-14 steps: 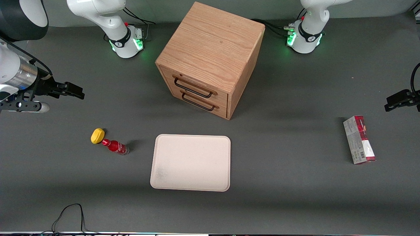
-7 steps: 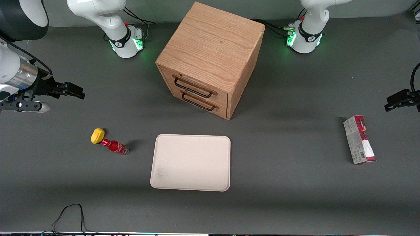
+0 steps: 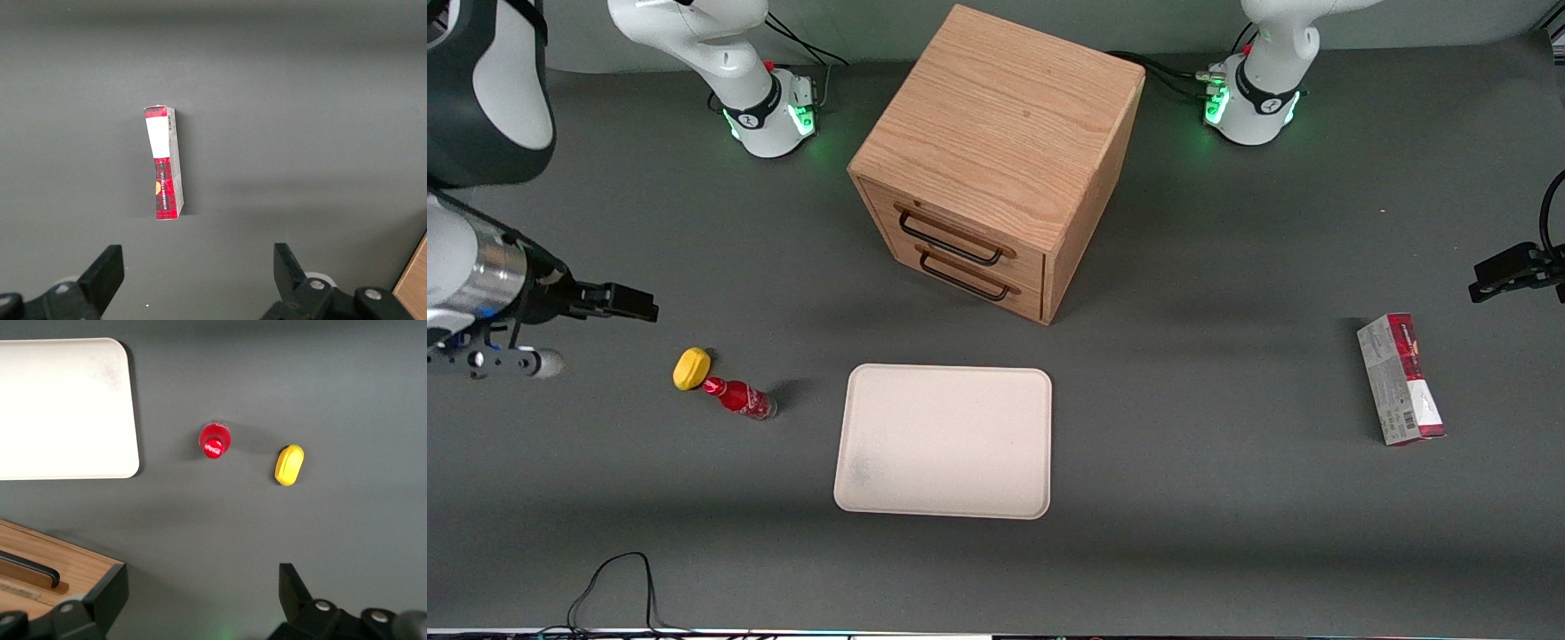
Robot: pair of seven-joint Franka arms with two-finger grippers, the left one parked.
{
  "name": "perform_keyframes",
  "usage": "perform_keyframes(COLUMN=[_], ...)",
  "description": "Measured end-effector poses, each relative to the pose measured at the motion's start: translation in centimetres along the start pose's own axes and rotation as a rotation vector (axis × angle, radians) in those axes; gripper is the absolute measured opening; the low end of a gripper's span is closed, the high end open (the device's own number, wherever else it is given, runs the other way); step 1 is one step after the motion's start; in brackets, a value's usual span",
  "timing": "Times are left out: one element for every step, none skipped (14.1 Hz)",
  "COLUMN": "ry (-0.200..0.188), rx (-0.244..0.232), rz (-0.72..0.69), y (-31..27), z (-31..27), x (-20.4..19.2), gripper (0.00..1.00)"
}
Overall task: Place coke bottle on tray
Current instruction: 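Move the open right gripper down over the red Coca-Cola bottle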
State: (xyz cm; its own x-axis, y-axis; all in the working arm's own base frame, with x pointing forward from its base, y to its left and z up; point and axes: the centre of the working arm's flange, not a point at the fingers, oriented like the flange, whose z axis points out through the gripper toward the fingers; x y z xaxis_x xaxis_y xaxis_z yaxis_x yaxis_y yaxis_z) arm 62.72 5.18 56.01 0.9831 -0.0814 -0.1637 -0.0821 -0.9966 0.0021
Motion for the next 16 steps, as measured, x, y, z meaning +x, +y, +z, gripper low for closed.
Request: perform_keyframes(ry=[-0.007, -0.009, -0.010, -0.011, -0.016, -0.021, -0.022, -0.024, -0.027, -0.025, -0.013, 0.009, 0.015, 0.033, 0.045, 0.056], rx=[-0.002, -0.003, -0.003, -0.003, -0.003, -0.004, -0.004, -0.004, -0.005, -0.004, -0.003, 0.000, 0.000, 0.002, 0.003, 0.003], rz=[0.001, 0.001, -0.003, -0.009, -0.014, -0.016, -0.017, -0.017, -0.017, -0.016, -0.015, -0.012, -0.010, -0.008, -0.006, -0.004], y=[0.0, 0.1, 0.2, 0.4, 0.4, 0.5, 0.5, 0.5, 0.5, 0.6, 0.6, 0.5, 0.6, 0.6, 0.6, 0.7], z=[0.2, 0.3, 0.2, 0.1, 0.1, 0.1, 0.2, 0.3, 0.6, 1.2, 2.1, 5.0, 6.7, 8.5, 10.4, 12.3], x=[0.4, 0.5, 0.5, 0.5, 0.4, 0.3, 0.3, 0.4, 0.4, 0.7, 1.2, 2.5, 3.0, 3.6, 4.1, 4.4], gripper=[1.00, 1.00, 1.00, 1.00, 1.00, 1.00, 1.00, 1.00, 1.00, 1.00, 1.00, 1.00, 1.00, 1.00, 1.00, 1.00])
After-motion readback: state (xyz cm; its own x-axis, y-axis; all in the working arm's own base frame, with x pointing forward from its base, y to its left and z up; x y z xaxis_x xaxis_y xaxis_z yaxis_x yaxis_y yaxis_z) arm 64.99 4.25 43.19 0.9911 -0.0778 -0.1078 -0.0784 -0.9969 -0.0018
